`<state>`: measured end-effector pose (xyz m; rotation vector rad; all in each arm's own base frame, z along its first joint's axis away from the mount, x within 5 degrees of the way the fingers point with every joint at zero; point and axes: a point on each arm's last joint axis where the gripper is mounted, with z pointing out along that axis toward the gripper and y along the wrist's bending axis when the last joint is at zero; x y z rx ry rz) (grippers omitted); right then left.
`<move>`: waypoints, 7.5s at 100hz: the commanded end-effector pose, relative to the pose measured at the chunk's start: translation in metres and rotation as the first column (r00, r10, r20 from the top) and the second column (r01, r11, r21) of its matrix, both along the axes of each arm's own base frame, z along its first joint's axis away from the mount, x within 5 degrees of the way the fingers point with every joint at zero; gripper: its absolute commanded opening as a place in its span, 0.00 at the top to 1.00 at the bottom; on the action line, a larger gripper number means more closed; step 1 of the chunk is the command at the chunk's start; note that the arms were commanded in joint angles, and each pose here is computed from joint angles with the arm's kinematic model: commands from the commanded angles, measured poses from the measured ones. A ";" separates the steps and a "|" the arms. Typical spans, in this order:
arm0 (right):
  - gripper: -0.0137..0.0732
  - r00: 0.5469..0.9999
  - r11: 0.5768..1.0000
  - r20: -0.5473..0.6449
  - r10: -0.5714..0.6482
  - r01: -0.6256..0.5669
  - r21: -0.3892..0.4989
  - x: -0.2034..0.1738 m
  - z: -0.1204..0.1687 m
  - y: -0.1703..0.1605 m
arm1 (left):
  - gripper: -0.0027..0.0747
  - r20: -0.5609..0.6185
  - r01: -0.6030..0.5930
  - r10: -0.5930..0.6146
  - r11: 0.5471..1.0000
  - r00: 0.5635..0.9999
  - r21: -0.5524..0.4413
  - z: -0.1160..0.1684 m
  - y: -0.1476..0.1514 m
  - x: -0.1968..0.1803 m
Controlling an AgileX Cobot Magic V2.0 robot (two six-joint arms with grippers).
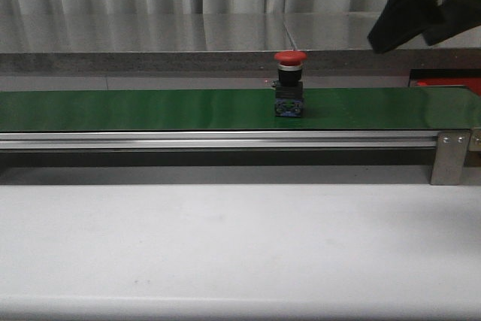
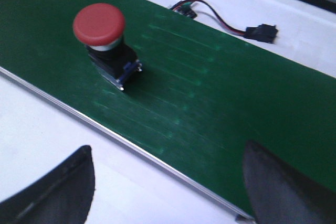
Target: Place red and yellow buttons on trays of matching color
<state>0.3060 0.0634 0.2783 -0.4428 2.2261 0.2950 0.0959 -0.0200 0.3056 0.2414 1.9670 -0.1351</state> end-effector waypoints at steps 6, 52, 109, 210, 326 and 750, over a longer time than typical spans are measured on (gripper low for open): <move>0.18 0.997 1.000 0.077 0.006 -0.006 0.001 0.022 0.011 0.013 | 0.99 0.081 -0.006 0.008 1.000 0.997 -0.029 0.013 0.000 0.003; 0.18 0.996 0.999 0.067 0.054 -0.054 0.000 0.068 -0.001 0.040 | 0.99 0.081 -0.006 0.008 1.000 0.997 -0.029 0.013 0.000 0.003; 0.62 0.996 0.999 0.079 0.039 -0.039 0.001 0.081 -0.003 0.039 | 0.99 0.081 -0.006 0.008 1.000 0.997 -0.029 0.013 0.000 0.003; 0.62 0.901 0.932 0.237 -0.363 0.351 0.092 0.183 0.050 -0.183 | 0.99 0.081 -0.006 0.008 1.000 0.997 -0.029 0.013 0.000 0.003; 0.61 0.925 0.925 0.054 -0.375 0.370 0.082 0.209 -0.043 -0.198 | 0.99 0.081 -0.006 0.008 1.000 0.997 -0.029 0.013 0.000 0.003; 0.98 0.850 0.953 0.435 -0.297 0.237 0.188 -0.196 0.054 -0.052 | 0.13 0.068 -0.053 0.055 0.998 0.996 -0.032 0.021 0.003 0.013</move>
